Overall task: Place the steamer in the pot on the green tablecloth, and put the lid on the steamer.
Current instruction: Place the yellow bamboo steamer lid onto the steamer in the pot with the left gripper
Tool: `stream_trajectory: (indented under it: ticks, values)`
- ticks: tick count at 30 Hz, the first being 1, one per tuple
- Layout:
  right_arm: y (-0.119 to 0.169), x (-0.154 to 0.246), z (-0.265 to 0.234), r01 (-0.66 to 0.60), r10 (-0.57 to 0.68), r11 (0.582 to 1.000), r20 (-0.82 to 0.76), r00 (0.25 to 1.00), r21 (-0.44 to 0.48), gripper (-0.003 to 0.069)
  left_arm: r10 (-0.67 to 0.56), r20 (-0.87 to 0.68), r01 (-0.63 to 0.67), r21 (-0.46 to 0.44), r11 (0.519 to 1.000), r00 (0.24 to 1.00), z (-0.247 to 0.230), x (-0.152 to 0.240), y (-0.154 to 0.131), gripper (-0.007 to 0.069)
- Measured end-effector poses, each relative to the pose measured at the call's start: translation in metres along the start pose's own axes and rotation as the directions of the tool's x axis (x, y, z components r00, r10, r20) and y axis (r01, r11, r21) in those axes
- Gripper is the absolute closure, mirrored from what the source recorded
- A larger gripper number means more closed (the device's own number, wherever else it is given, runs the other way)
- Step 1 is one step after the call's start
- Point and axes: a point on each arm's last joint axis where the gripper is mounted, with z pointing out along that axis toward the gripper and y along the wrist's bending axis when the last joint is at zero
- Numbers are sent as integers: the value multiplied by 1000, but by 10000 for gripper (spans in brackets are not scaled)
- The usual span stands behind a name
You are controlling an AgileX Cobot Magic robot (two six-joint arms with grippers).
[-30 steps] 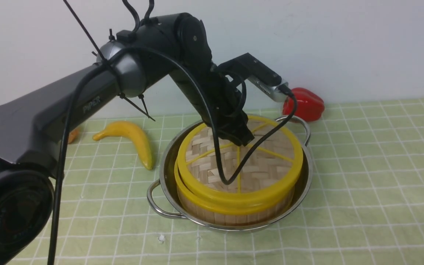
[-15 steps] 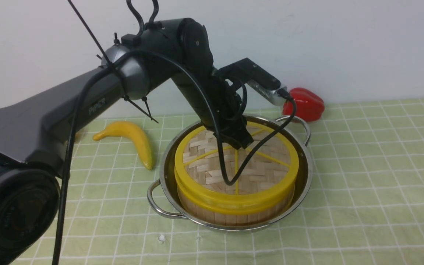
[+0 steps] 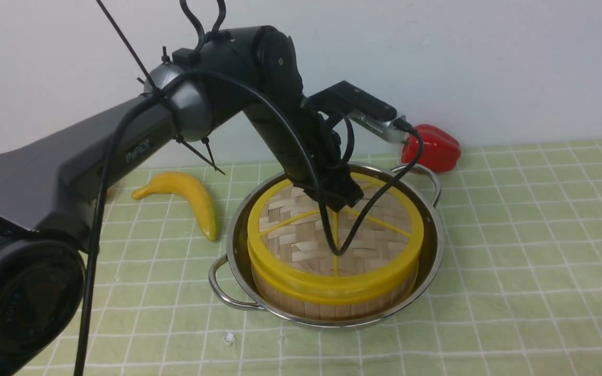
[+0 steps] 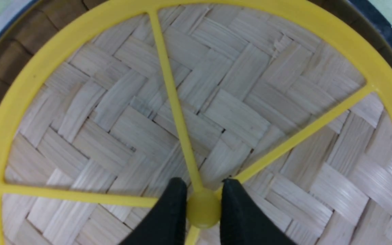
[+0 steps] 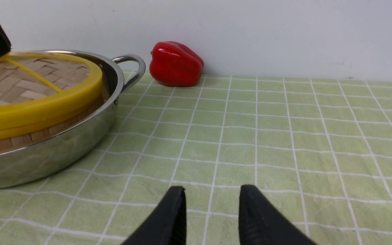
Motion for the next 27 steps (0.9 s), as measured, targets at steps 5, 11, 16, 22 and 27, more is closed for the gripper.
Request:
stream_trajectory:
  ticks: [5, 11, 16, 22, 27]
  values:
    - [0, 0, 0, 0, 0, 1000, 0, 1000, 0, 416, -28, -10, 28, -4, 1000, 1000, 0, 1, 0, 506]
    - [0, 0, 0, 0, 0, 1000, 0, 1000, 0, 416, -60, -15, 60, -17, 998, 998, -6, 2, 0, 506]
    - [0, 0, 0, -1, 1, 1000, 0, 1000, 0, 416, -57, -42, 56, -33, 998, 997, -11, 4, 0, 506]
    - [0, 0, 0, -3, 3, 1000, 0, 1000, -1, 416, -64, -45, 63, -34, 997, 997, -11, 5, 0, 506]
    - [0, 0, 0, -3, 3, 1000, 0, 1000, -1, 416, -61, -39, 60, -37, 998, 997, -11, 4, 1, 506]
